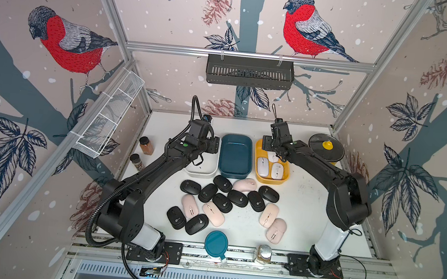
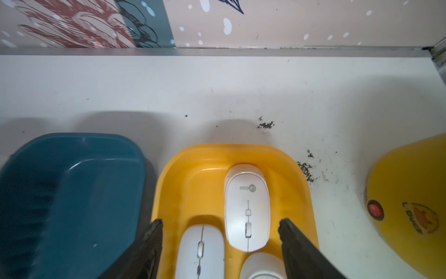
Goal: Place the mice by color into the storage box
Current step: Place the mouse in the storage box, then pick up the mouse from the center of the board.
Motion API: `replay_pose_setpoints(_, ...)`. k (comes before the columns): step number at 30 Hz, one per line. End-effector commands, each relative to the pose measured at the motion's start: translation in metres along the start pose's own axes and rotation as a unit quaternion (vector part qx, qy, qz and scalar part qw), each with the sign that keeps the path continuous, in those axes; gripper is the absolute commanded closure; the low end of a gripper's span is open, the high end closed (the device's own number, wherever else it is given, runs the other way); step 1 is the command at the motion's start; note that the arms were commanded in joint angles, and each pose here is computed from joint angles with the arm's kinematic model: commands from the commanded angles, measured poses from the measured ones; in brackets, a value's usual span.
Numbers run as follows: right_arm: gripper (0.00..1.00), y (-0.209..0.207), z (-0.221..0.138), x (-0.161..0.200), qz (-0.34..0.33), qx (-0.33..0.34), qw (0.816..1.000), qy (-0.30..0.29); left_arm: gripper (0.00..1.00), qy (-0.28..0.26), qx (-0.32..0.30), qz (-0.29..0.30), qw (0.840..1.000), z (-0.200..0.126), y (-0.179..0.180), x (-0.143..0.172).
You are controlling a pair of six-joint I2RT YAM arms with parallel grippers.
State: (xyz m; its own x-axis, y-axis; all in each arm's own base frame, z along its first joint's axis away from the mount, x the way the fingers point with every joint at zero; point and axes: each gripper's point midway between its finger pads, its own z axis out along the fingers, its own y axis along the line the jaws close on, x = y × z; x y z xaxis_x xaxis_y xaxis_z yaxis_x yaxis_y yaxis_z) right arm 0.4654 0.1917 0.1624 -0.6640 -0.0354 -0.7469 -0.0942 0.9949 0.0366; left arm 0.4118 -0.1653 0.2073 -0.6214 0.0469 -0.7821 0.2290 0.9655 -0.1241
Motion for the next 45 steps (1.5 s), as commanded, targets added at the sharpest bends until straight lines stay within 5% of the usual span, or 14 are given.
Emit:
replay_pose_setpoints(1, 0.24, 0.006, -0.030, 0.006, -0.006, 0.005, 1.000, -0.009, 0.28, -0.006, 0.000, 0.001, 1.000, -0.004, -0.001, -0.003)
replay_pose_setpoints(14, 0.23, 0.000, -0.141, 0.125, 0.056, -0.005, 0.998, 0.032, 0.28, -0.002, 0.020, 0.012, 1.000, -0.010, -0.022, 0.003)
replay_pose_setpoints(29, 0.20, -0.011, -0.170, 0.283, 0.192, 0.010, 0.962, 0.193, 0.28, 0.006, 0.035, 0.015, 0.999, -0.011, -0.034, 0.007)
replay_pose_setpoints(45, 0.20, -0.026, -0.183, 0.325, 0.235, 0.042, 0.938, 0.254, 0.28, 0.023, 0.047, 0.007, 0.999, -0.004, -0.039, 0.017)
